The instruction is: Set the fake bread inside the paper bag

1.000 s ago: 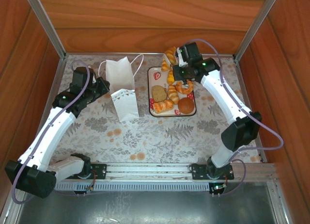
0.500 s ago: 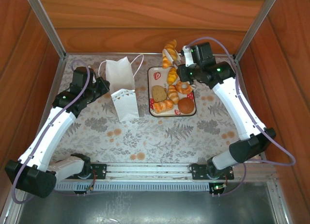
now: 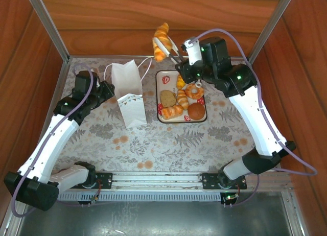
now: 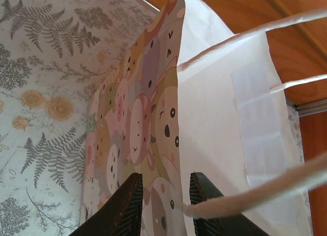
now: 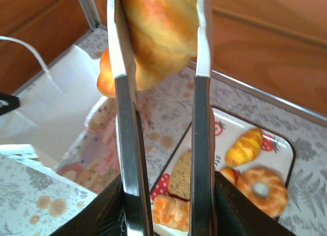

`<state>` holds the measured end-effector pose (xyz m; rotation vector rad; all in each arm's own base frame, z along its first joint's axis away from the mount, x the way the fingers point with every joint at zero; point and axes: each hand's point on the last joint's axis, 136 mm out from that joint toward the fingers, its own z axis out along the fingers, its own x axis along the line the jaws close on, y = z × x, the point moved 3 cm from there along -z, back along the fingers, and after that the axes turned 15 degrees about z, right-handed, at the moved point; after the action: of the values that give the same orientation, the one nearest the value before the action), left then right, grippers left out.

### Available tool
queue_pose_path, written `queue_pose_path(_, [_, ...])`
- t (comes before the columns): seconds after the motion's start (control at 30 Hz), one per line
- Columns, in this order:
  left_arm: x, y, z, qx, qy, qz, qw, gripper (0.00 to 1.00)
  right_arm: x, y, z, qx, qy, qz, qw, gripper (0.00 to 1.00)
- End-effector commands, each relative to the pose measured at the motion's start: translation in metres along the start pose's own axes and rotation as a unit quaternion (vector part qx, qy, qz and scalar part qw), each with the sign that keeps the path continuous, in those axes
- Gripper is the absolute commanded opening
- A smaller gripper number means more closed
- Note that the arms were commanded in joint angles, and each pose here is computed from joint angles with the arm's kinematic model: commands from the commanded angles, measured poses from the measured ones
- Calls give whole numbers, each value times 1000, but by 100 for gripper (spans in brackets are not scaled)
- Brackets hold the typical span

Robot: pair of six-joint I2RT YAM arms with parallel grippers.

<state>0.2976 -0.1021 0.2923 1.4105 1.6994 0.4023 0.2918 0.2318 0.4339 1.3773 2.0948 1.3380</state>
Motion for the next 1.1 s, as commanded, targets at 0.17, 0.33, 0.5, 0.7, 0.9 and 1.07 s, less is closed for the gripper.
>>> queue_pose_path(0.17, [4,3,-9,-13,6,6,1000,25,56,9,17,-13,60,-52,997,40])
queue_pose_path(0.33, [5,1,-9,-10,6,7,1000,19,76,-2,45,19,69,-67,995,40])
queue_pose_path(0.5, [7,-1,-8,-8,8,8,1000,13,88,-20,66,56,74,-74,993,40])
queue_pose_path(0.7, [7,-2,-7,-6,9,8,1000,9,94,-44,81,104,80,-81,988,40])
queue_pose_path(0.9, [8,-2,-5,-5,12,8,1000,8,99,-58,89,132,88,-85,984,40])
queue_pose_path(1.07, [9,-3,-5,-4,12,7,1000,8,101,-66,91,147,91,-96,980,41])
